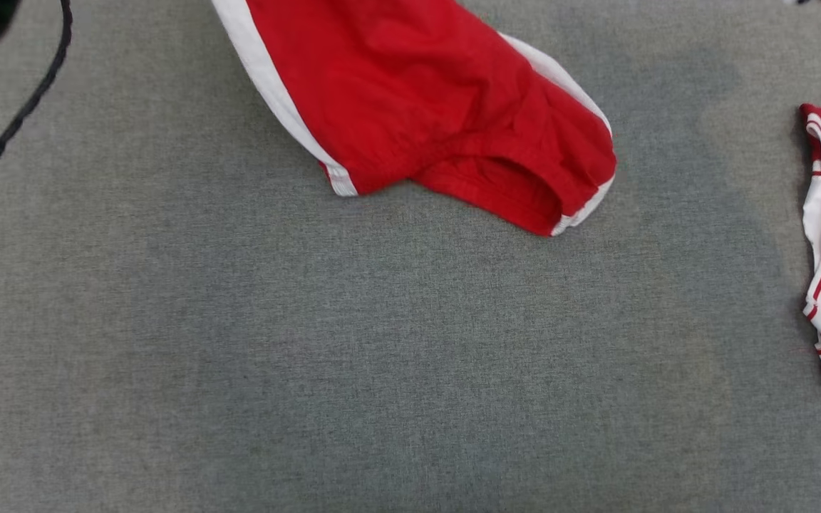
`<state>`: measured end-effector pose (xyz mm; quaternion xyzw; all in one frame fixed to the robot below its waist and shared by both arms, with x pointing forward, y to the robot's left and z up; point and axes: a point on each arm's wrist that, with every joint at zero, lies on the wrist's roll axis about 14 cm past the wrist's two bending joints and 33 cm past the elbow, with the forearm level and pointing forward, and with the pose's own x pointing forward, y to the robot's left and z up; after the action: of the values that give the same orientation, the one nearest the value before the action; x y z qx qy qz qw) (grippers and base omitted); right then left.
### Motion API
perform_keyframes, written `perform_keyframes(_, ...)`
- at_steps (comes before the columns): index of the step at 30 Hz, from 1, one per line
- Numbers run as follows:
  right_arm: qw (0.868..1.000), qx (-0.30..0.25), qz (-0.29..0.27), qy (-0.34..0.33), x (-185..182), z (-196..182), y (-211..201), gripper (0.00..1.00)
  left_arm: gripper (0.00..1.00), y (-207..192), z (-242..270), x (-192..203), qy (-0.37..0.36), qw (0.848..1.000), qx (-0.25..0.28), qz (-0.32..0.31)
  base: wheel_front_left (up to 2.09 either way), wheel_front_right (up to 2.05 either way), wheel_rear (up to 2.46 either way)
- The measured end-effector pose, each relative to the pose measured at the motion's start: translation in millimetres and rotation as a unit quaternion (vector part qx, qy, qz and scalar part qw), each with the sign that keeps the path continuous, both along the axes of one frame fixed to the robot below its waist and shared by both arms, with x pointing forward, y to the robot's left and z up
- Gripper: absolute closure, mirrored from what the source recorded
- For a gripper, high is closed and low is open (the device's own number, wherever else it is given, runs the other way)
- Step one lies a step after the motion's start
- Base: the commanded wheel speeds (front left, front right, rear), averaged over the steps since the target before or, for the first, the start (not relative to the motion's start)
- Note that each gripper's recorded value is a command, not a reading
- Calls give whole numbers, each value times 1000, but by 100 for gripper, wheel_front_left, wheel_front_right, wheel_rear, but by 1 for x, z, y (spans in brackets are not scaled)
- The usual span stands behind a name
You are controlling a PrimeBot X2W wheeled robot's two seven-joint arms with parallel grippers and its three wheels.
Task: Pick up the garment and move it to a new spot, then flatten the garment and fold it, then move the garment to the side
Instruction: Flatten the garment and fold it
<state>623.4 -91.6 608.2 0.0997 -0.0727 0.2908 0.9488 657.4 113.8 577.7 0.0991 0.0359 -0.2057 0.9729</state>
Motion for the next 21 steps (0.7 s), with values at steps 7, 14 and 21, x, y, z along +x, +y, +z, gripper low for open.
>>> perform_keyframes(7, 1000, -3, -10, -2, 13, 2, -7, 62, 100, -18, -4, 20, 14, 1000, -2, -11, 0, 0, 0)
perform_keyframes(14, 999, -25, 9, 19, -22, -8, 3, 0, 100, -25, -21, -14, 59, 998, 5, -27, 0, 0, 0)
perform_keyframes(21, 999, 2, 27, 25, -85, 0, 11, 0, 100, -8, -31, -81, 90, 995, 16, -41, 0, 0, 0)
